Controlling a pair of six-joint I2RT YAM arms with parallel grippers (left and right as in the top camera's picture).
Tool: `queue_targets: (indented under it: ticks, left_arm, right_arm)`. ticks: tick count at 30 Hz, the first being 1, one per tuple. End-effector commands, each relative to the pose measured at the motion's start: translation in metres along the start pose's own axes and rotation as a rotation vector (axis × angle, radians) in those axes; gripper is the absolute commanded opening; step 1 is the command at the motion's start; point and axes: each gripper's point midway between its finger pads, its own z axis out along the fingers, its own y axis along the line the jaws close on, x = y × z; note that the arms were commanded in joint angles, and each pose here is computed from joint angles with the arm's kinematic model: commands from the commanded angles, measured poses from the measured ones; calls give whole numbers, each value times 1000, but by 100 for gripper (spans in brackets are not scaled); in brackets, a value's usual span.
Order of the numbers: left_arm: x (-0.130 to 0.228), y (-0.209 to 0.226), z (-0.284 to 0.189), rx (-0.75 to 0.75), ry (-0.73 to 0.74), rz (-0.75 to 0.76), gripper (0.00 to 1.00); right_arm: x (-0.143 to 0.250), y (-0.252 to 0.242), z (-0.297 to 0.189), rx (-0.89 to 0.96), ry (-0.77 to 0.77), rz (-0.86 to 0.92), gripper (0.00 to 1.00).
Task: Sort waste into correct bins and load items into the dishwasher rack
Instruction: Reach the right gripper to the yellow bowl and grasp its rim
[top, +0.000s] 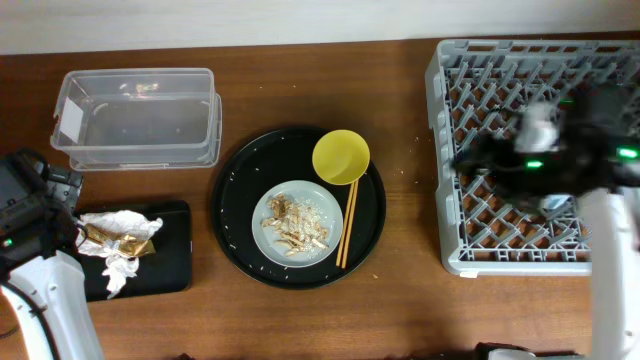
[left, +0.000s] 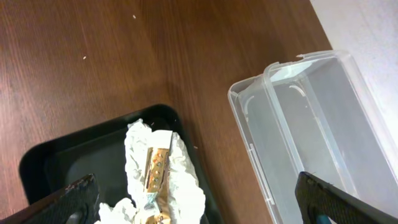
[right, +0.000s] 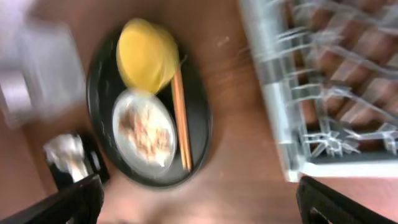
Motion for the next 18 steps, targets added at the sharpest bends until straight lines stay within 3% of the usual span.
queue_targets:
  ticks: [1, 5, 8, 9, 10, 12, 16, 18]
  left_arm:
    - [-3, 0, -2, 1, -11, 7, 99]
    - [-3, 0, -2, 2, -11, 8, 99]
    - [-3, 0, -2, 2, -11, 8, 99]
    - [-3, 0, -2, 2, -11, 8, 99]
    - [-3, 0, -2, 2, -11, 8, 99]
    - [-3, 0, -2, 2, -11, 8, 99]
    - [-3, 0, -2, 2, -11, 8, 99]
    - [-3, 0, -2, 2, -11, 8, 99]
  right_arm:
    - [25, 36, 42, 87, 95, -339, 98]
    - [39, 94, 81, 7, 101, -544, 98]
    - [25, 123, 98, -53, 27, -523, 98]
    - [23, 137, 115, -75, 16, -558, 98]
    - [21, 147, 135, -89, 14, -588, 91]
    - [22, 168, 206, -114, 19, -699, 90]
    - [-12, 144, 251, 157, -126, -773, 86]
    - [-17, 145, 252, 167, -150, -773, 62]
